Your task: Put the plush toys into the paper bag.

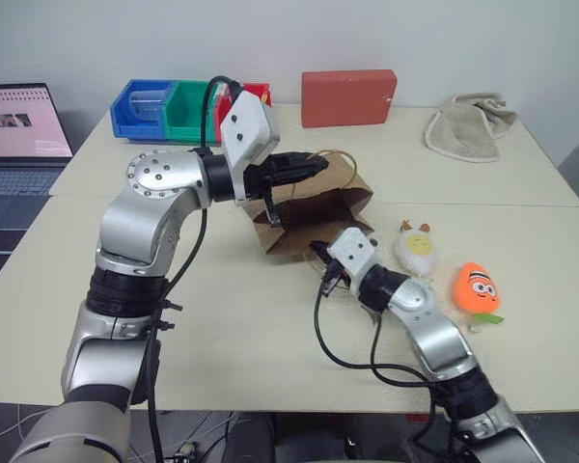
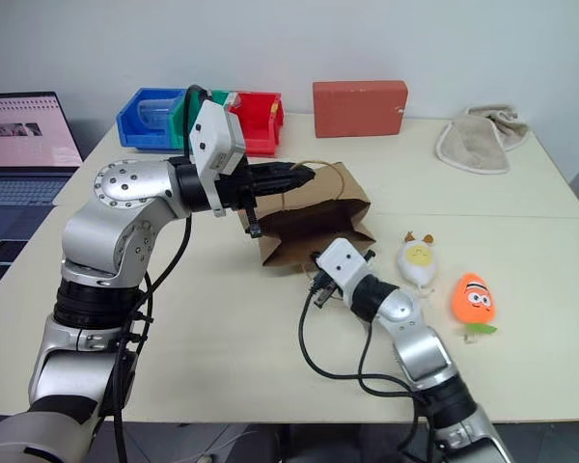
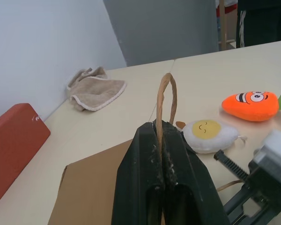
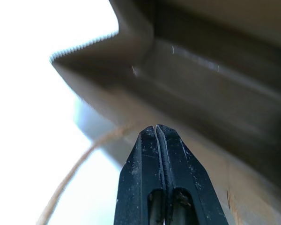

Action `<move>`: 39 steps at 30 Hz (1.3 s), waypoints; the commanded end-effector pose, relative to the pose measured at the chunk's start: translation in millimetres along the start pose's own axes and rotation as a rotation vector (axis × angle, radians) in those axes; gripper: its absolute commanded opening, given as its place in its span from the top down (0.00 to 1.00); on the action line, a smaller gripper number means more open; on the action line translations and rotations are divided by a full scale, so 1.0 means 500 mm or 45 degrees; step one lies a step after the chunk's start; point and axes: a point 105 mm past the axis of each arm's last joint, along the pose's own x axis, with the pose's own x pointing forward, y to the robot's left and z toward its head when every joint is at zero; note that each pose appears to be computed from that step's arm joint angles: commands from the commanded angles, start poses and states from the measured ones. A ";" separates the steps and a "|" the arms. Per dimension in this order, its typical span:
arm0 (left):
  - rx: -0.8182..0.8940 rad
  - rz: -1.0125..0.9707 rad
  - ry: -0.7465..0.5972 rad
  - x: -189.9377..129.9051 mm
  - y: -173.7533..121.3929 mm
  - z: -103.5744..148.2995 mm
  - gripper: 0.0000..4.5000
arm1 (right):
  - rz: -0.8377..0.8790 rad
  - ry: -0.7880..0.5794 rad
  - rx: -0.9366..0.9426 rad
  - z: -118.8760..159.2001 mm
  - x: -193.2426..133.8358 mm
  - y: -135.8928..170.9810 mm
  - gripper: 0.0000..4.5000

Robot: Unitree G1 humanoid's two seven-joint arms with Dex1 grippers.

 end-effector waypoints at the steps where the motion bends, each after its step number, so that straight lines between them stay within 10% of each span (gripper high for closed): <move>1: 0.023 -0.046 -0.054 0.009 -0.020 0.022 1.00 | 0.089 -0.102 -0.035 0.063 -0.054 -0.017 1.00; 5: 0.005 -0.066 -0.063 0.015 -0.034 0.019 1.00 | 0.112 -0.087 -0.011 0.082 -0.106 -0.046 0.88; 16: -0.026 -0.083 -0.082 0.030 -0.045 0.009 1.00 | 0.148 -0.036 -0.013 0.080 -0.166 -0.058 0.02; 31: -0.205 -0.225 0.034 0.018 -0.149 -0.080 1.00 | 0.087 0.274 -0.082 0.007 -0.284 -0.142 0.01; 39: -0.264 -0.164 -0.046 0.017 -0.118 -0.048 1.00 | 0.021 0.473 -0.383 -0.056 -0.276 -0.169 0.01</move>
